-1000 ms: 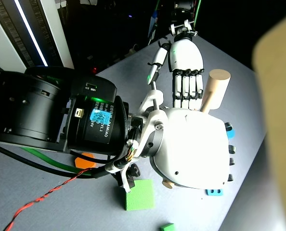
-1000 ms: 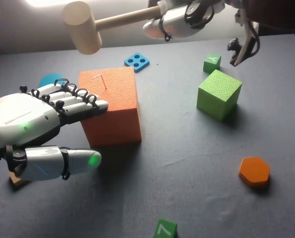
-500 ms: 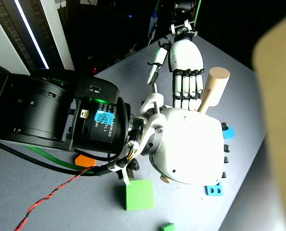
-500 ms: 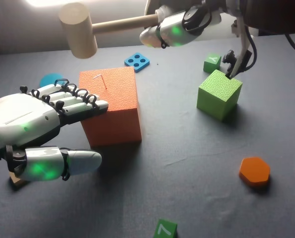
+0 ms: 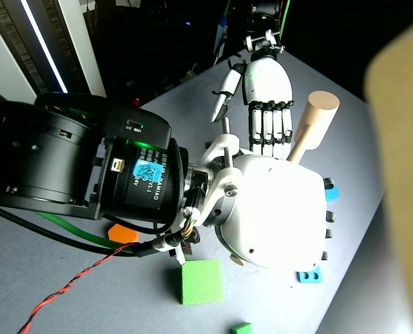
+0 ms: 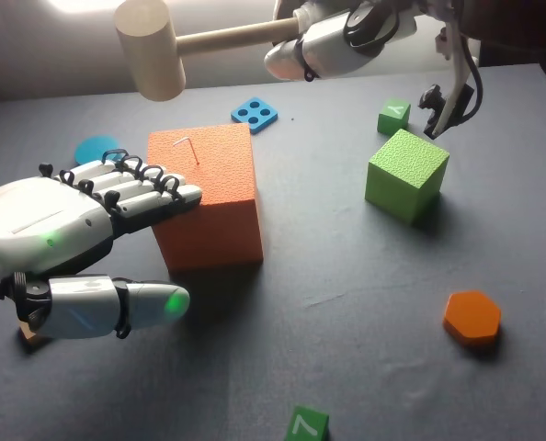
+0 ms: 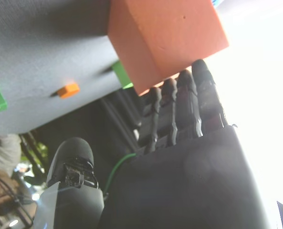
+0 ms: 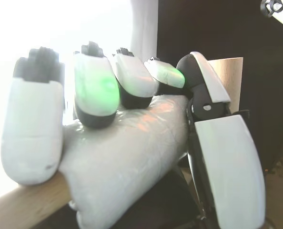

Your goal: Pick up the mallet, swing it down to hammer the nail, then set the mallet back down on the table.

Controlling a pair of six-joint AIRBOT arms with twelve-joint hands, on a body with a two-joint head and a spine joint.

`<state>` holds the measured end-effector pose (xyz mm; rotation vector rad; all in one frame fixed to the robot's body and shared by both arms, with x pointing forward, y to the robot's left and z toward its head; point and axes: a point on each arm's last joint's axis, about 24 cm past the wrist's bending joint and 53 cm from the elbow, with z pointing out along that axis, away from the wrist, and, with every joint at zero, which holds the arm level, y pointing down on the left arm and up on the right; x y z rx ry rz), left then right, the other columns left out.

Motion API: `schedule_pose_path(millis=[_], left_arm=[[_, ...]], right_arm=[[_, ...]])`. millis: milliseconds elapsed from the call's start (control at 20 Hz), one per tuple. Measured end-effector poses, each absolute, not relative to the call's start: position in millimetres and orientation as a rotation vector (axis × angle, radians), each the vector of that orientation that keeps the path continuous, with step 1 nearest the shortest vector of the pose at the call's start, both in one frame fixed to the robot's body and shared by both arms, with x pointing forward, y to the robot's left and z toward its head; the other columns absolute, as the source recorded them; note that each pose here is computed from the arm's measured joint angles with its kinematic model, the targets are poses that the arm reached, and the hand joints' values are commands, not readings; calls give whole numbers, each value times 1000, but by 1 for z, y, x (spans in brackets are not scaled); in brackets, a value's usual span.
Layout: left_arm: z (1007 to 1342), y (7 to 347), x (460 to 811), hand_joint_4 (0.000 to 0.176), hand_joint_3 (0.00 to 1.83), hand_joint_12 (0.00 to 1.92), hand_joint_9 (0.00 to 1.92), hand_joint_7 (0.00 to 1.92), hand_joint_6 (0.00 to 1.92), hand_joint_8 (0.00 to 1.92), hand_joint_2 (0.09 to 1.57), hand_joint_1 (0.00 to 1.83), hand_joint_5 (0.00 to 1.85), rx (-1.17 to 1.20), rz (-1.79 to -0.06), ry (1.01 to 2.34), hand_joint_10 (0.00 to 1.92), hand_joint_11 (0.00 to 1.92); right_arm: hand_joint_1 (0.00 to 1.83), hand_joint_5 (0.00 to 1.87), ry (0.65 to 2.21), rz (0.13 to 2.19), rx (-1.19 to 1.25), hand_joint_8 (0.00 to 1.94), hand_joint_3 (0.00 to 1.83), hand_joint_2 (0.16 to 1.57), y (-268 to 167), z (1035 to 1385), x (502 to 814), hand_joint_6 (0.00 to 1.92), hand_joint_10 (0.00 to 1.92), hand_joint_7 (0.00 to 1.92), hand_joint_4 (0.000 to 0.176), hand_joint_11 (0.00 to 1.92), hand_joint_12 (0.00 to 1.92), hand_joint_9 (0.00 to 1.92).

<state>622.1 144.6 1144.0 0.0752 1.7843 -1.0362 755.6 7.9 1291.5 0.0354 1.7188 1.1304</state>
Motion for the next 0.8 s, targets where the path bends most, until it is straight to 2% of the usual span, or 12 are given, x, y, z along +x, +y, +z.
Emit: schedule_pose_path(millis=[150, 400, 450, 550, 650, 800], left_arm=[[1144, 145, 622, 0, 0, 322, 131, 164, 5, 6, 1223, 0, 156, 75, -1036, 1785, 5, 0], [1144, 144, 622, 0, 0, 360, 148, 182, 2, 3, 1213, 0, 177, 75, -1036, 1785, 4, 0], [1144, 145, 622, 0, 0, 348, 147, 181, 1, 2, 1213, 0, 176, 75, -1036, 1785, 2, 0], [1144, 145, 622, 0, 0, 368, 156, 192, 1, 4, 1214, 0, 191, 75, -1036, 1784, 2, 0], [1144, 145, 622, 0, 0, 360, 145, 177, 2, 3, 1209, 0, 177, 74, -1037, 1783, 2, 0], [1144, 144, 622, 0, 0, 376, 150, 180, 3, 5, 1206, 0, 178, 76, -1037, 1784, 5, 0]], right_arm=[[720, 1264, 1729, 1111, 20, 1941, 4, 1544, 8, 1281, 755, 1921, 1921, 1599, 176, 1903, 1921, 1742], [757, 1212, 1861, 1048, 59, 1941, 0, 1527, -4, 1212, 759, 1921, 1921, 1587, 176, 1899, 1921, 1734], [764, 1195, 1867, 1020, 40, 1941, 0, 1523, -8, 1208, 760, 1921, 1921, 1581, 176, 1896, 1921, 1730], [739, 1199, 1855, 1012, 51, 1941, 0, 1531, -17, 1212, 764, 1921, 1921, 1589, 176, 1899, 1921, 1736], [765, 1258, 1822, 1026, 54, 1941, 0, 1517, -16, 1229, 766, 1921, 1921, 1592, 176, 1888, 1921, 1728], [770, 1239, 1770, 1059, 54, 1941, 1, 1525, -10, 1257, 768, 1921, 1921, 1593, 176, 1900, 1921, 1735]])
